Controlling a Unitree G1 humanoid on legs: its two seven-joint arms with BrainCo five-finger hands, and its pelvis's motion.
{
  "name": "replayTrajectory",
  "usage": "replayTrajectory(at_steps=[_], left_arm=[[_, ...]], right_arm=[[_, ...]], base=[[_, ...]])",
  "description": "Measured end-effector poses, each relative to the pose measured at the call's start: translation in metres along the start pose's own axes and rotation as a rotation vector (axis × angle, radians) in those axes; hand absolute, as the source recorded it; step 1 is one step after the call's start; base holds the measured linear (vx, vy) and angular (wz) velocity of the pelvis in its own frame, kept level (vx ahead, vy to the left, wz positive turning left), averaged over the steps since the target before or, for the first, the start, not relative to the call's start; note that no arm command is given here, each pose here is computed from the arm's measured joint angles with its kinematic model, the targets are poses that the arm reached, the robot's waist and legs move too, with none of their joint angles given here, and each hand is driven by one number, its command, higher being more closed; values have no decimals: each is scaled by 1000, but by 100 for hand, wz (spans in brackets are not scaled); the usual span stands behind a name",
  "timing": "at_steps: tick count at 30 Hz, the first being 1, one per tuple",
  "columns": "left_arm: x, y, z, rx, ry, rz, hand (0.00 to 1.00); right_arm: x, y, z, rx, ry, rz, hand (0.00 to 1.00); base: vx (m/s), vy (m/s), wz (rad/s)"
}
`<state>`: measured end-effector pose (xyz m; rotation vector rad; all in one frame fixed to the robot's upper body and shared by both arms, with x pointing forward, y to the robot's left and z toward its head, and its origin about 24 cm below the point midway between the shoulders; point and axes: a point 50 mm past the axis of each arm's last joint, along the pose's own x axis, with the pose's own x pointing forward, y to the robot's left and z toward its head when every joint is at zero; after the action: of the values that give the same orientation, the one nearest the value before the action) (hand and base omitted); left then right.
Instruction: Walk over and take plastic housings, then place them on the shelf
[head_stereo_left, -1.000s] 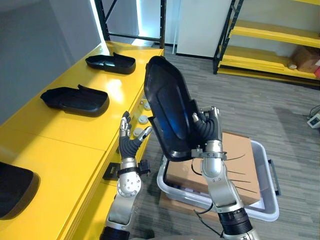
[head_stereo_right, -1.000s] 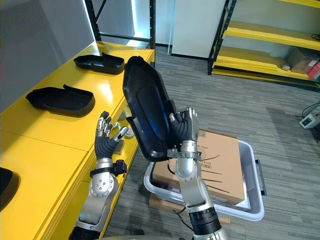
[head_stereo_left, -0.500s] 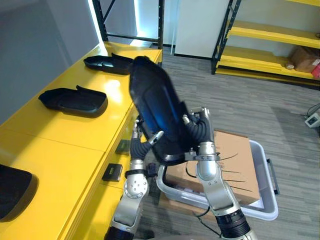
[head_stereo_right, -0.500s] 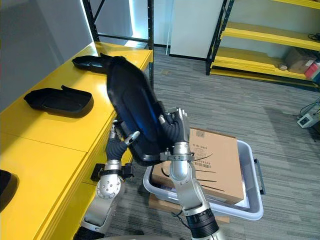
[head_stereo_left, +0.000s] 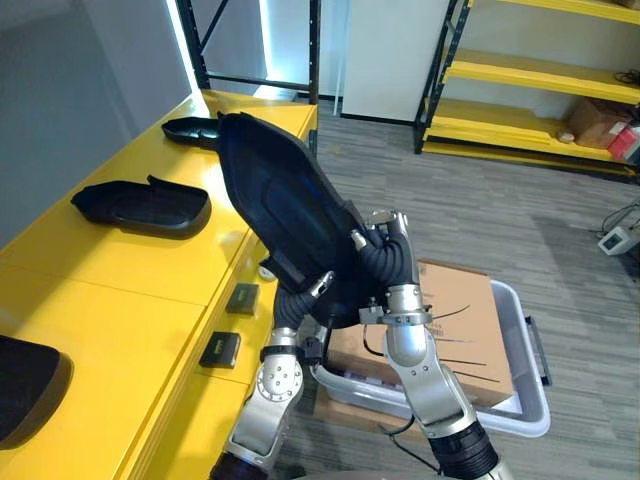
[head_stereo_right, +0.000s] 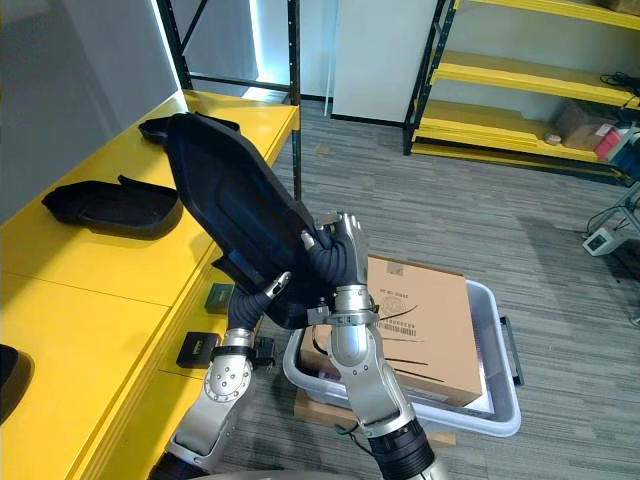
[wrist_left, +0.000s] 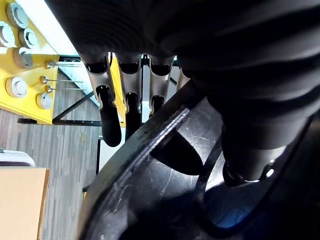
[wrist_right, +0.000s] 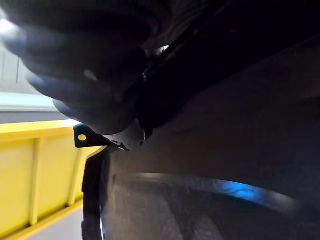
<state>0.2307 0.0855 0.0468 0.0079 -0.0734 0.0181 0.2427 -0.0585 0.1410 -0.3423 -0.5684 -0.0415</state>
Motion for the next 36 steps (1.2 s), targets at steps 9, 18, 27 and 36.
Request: replayTrajectory(at_steps=[9,18,27,36], left_arm=[[2,8,0,24,-6,17,100],[10,49,22,67,-113,194,100],[-10,92,18,71,-84,404,100],[-37,107,40,60,-190,476,100]], right_arm=[[1,-6,3,137,-54,59,0],[11,-92,14,216,-190,-232,0],[-25,-190,-12,129,-139,-634,0],[-163,-191,-145,94,764,-858,0]], base=[[-4,-1,0],[0,0,0],[0,0,0],[0,0,1]])
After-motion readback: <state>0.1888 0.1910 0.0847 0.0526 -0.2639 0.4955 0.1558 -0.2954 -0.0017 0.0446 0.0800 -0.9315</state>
